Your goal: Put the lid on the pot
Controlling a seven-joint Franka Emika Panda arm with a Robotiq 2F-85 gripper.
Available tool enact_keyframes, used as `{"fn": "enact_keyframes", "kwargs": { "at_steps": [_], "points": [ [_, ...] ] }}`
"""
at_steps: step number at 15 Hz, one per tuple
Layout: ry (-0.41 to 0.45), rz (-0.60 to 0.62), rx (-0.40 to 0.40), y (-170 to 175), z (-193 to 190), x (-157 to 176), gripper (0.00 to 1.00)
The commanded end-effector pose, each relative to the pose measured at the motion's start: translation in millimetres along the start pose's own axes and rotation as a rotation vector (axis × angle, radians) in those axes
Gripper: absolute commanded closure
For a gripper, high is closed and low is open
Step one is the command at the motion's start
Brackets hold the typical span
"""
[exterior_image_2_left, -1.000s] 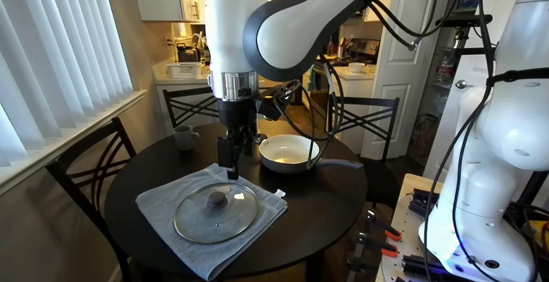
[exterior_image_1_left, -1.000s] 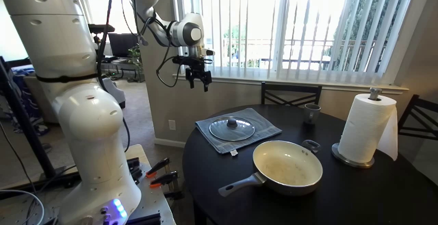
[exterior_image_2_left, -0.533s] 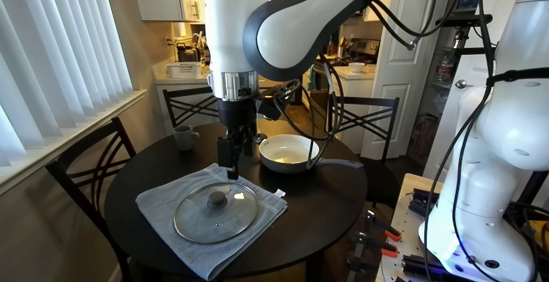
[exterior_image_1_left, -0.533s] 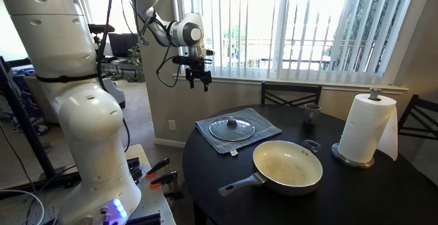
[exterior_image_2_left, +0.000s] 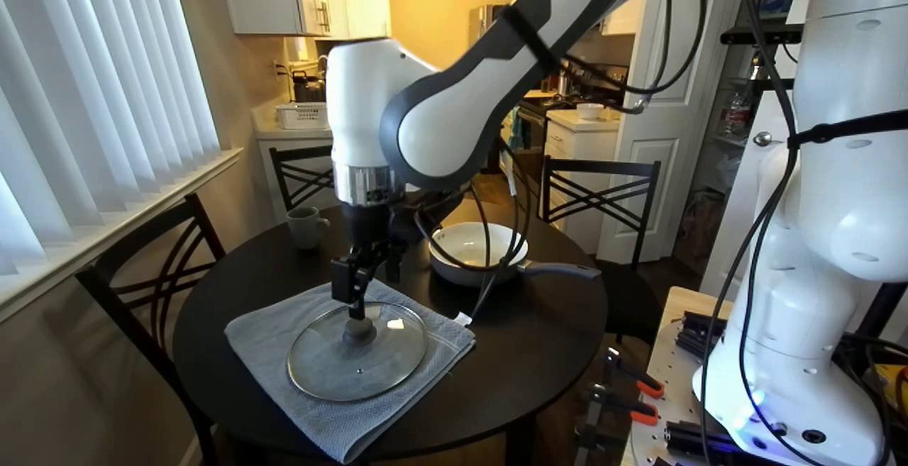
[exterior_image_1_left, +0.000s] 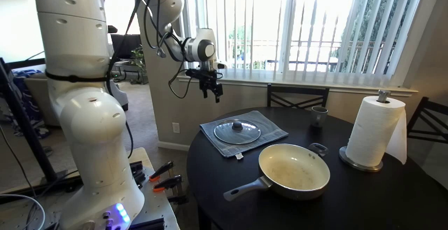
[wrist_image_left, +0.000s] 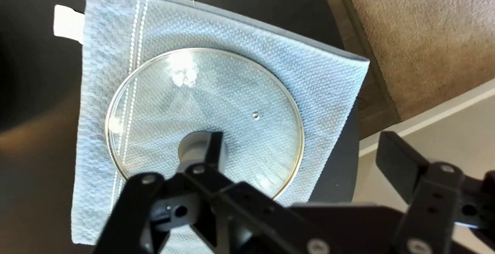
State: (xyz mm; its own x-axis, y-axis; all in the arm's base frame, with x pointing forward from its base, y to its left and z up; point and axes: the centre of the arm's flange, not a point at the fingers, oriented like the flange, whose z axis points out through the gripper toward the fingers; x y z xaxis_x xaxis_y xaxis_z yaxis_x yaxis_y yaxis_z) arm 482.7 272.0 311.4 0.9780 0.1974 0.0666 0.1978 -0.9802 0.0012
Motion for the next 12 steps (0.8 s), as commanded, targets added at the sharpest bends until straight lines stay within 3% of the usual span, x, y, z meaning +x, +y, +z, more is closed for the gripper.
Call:
{"fn": "enact_keyframes", "kwargs": {
  "at_steps": [1,5,12],
  "points": [
    [0.006,0.076,-0.020,-5.3,69.4,39.1,0.00],
    [-0.033,0.103,-0.039,6.8,113.2,55.5,0.00],
    [-0.046,0.209,-0.052,63.0,134.6,95.4,0.00]
  ]
}}
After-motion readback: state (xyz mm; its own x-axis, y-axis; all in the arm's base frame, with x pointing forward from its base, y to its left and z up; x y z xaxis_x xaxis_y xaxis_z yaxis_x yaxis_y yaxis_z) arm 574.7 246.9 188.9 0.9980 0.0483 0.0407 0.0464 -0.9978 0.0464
